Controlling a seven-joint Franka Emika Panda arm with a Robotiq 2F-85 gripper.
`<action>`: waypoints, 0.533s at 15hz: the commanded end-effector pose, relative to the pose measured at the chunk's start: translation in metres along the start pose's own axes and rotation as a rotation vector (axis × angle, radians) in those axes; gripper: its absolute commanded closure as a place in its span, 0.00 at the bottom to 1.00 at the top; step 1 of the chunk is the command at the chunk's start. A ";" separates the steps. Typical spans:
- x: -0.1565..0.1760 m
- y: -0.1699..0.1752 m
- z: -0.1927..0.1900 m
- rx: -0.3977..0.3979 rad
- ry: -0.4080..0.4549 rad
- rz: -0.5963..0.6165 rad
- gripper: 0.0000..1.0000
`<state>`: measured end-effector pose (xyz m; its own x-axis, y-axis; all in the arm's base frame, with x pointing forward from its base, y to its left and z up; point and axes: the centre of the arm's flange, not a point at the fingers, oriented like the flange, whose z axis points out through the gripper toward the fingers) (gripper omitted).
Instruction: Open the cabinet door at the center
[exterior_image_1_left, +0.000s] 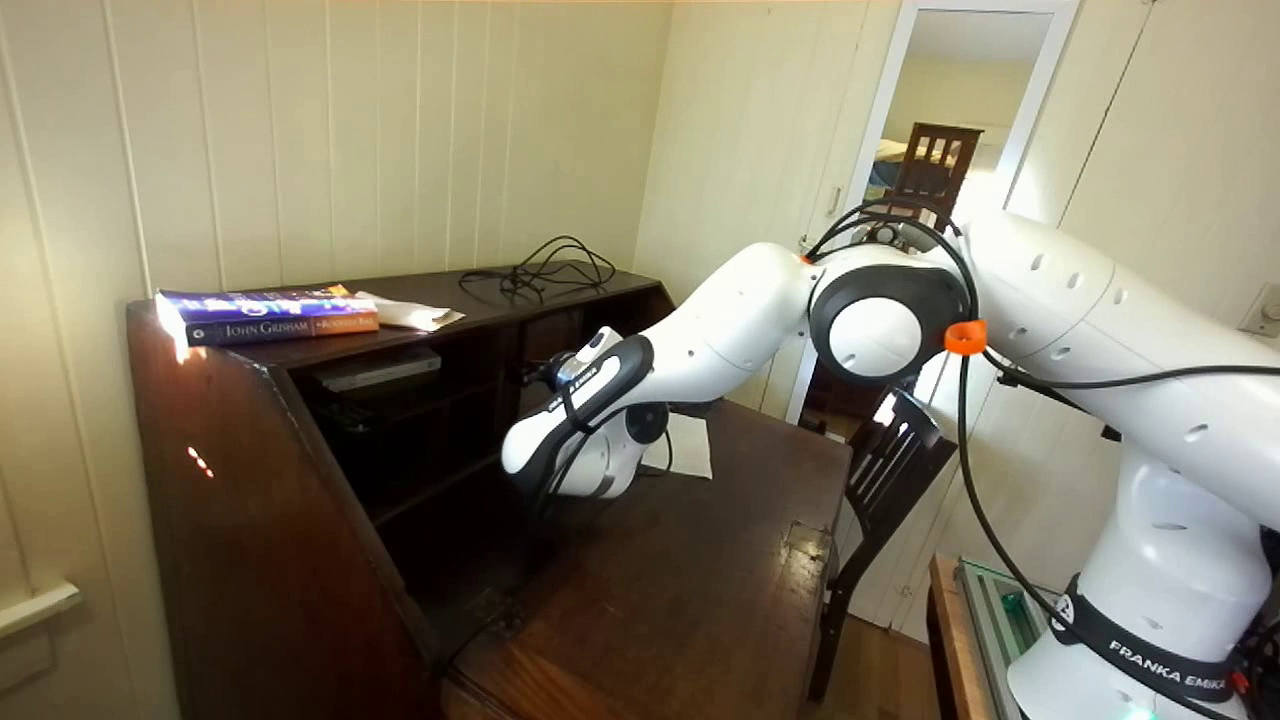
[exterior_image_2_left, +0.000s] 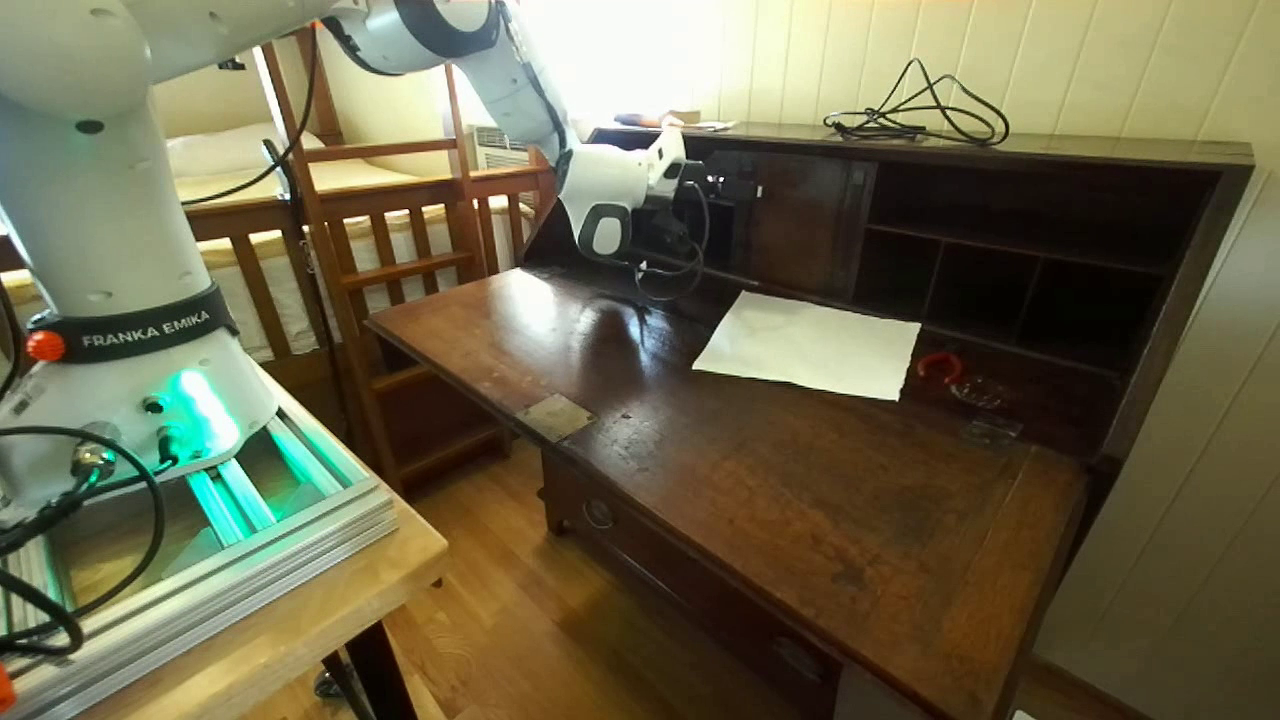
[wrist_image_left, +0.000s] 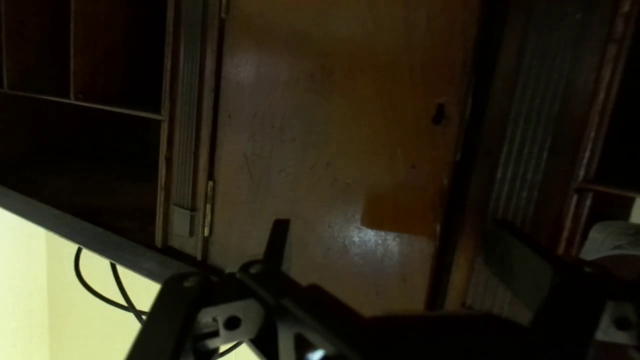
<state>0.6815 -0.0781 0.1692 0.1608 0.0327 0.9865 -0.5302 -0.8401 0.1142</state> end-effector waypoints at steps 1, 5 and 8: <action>0.002 -0.015 0.022 0.000 -0.004 -0.006 0.00; 0.003 -0.007 0.035 -0.017 -0.026 0.012 0.00; 0.006 -0.008 0.042 -0.023 -0.039 0.023 0.00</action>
<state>0.6974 -0.0892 0.1712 0.1819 -0.0014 0.9833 -0.5319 -0.8412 0.0972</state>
